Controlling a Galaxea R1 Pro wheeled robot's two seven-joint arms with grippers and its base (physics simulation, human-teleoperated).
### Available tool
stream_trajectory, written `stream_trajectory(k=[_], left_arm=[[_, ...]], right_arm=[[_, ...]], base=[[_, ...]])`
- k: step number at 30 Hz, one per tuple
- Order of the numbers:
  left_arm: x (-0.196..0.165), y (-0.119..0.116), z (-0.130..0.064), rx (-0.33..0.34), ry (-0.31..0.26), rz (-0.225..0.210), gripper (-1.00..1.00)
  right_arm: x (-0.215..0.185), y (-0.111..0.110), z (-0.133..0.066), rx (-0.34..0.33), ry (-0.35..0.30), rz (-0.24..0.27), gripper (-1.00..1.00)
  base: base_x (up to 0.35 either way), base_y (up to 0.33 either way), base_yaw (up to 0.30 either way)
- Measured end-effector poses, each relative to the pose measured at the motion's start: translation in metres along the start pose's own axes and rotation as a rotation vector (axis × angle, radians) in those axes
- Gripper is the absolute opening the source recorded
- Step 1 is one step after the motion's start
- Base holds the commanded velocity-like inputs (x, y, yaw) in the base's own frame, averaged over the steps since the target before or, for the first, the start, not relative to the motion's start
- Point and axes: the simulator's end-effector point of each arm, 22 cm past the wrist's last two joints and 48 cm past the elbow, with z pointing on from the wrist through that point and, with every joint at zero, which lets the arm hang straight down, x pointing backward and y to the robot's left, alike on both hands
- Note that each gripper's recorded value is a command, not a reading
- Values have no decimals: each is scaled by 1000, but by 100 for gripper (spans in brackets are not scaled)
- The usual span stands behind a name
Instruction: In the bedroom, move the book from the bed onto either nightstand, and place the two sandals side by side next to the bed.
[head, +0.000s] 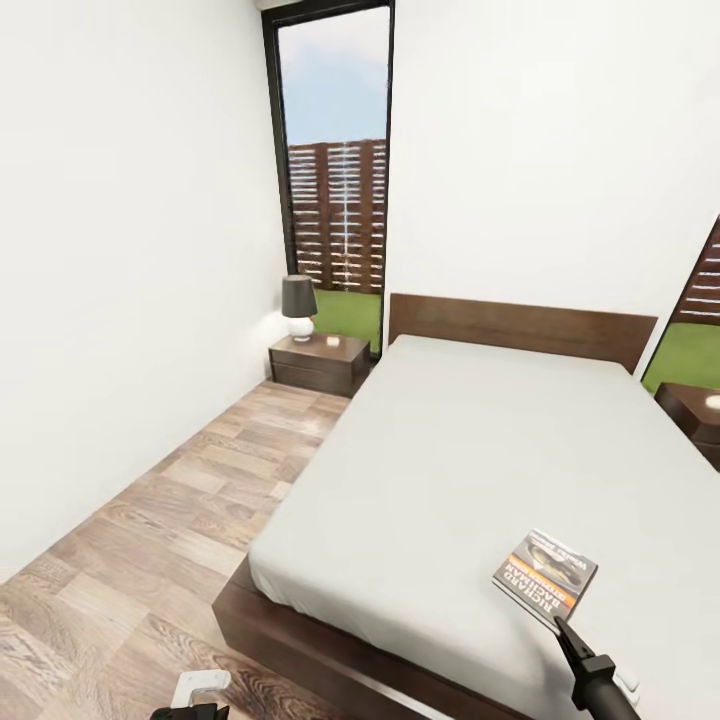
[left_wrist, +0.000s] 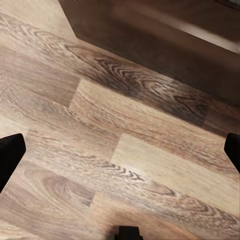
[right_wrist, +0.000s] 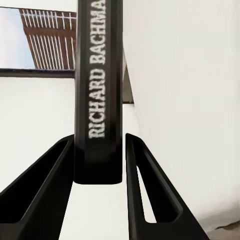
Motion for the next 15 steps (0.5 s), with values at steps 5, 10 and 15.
stream_trajectory(k=[5,10,15], left_arm=[[-3,0,-7,0,0,1,100],[-6,0,-14,0,0,1,100],[-10,0,-20,0,0,1,100]], right_arm=[[-1,6,-1,5,-1,0,-100],[-1,13,-3,7,-2,0,-100],[-1,20,-4,8,-2,1,-100]], base=[[0,0,0],[0,0,0],[0,0,0]])
